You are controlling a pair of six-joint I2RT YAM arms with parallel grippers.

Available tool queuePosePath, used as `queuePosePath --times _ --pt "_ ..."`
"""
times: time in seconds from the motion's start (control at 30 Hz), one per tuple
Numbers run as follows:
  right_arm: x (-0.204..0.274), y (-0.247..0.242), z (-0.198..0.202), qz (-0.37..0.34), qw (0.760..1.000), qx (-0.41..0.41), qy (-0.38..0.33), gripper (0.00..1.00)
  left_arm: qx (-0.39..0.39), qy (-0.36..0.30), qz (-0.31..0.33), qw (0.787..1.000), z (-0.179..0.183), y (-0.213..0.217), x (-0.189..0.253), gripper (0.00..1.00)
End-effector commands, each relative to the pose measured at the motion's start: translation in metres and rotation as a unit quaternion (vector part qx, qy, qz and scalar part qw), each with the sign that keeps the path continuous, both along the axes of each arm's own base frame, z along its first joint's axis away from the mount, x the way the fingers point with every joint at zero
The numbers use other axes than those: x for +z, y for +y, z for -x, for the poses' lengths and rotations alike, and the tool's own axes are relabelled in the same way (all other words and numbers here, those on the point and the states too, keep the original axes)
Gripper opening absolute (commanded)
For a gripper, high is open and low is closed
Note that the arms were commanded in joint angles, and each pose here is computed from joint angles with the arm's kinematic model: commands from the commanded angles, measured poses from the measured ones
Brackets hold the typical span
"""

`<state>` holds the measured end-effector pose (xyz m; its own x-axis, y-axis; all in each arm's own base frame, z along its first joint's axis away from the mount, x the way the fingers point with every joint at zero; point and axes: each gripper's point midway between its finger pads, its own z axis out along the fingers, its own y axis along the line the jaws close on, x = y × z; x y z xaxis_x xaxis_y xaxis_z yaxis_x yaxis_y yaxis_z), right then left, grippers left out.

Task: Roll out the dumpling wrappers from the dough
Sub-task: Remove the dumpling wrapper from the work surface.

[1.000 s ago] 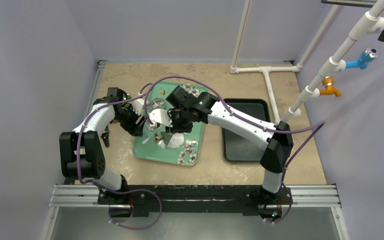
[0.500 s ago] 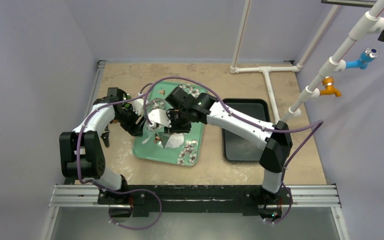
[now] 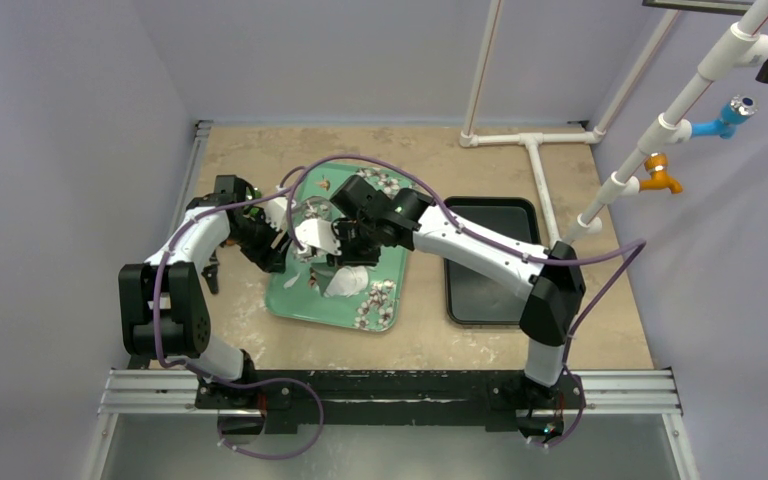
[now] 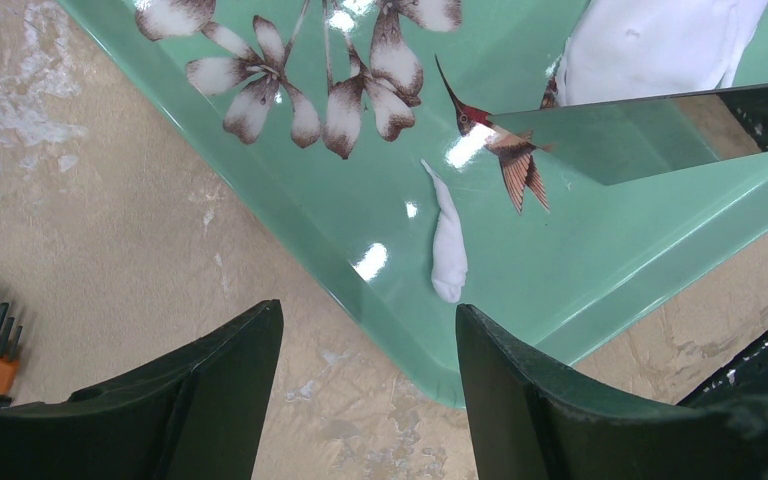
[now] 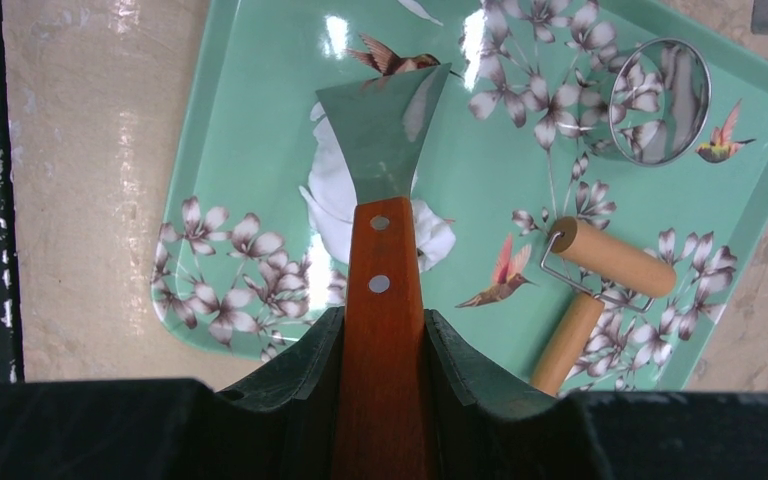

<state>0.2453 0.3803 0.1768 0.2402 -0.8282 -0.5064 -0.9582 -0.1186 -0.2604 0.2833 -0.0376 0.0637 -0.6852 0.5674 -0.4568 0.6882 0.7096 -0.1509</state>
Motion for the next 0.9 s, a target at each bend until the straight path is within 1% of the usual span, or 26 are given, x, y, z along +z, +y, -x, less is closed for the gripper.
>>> queuePosePath --times 0.0,0.2,0.3,0.6,0.87 --pt "0.017 -0.016 0.006 -0.005 1.0 -0.006 -0.011 0.0 -0.012 -0.009 0.013 1.0 0.001 -0.003 0.003 0.64" --pt "0.012 -0.027 0.015 0.004 1.0 -0.011 0.006 0.0 -0.012 -0.008 0.014 1.0 0.001 -0.003 0.002 0.64" --pt "0.012 -0.029 0.013 0.004 1.0 -0.02 -0.001 0.0 -0.012 -0.009 0.014 1.0 0.001 -0.003 0.003 0.64" --pt "0.01 -0.021 0.0 -0.003 0.999 -0.032 -0.021 0.0 -0.013 -0.009 0.013 1.0 0.002 -0.003 0.003 0.64" --pt "0.01 -0.016 0.003 -0.008 1.0 -0.024 -0.013 0.0 -0.012 -0.006 0.014 1.0 0.002 -0.003 0.002 0.64"
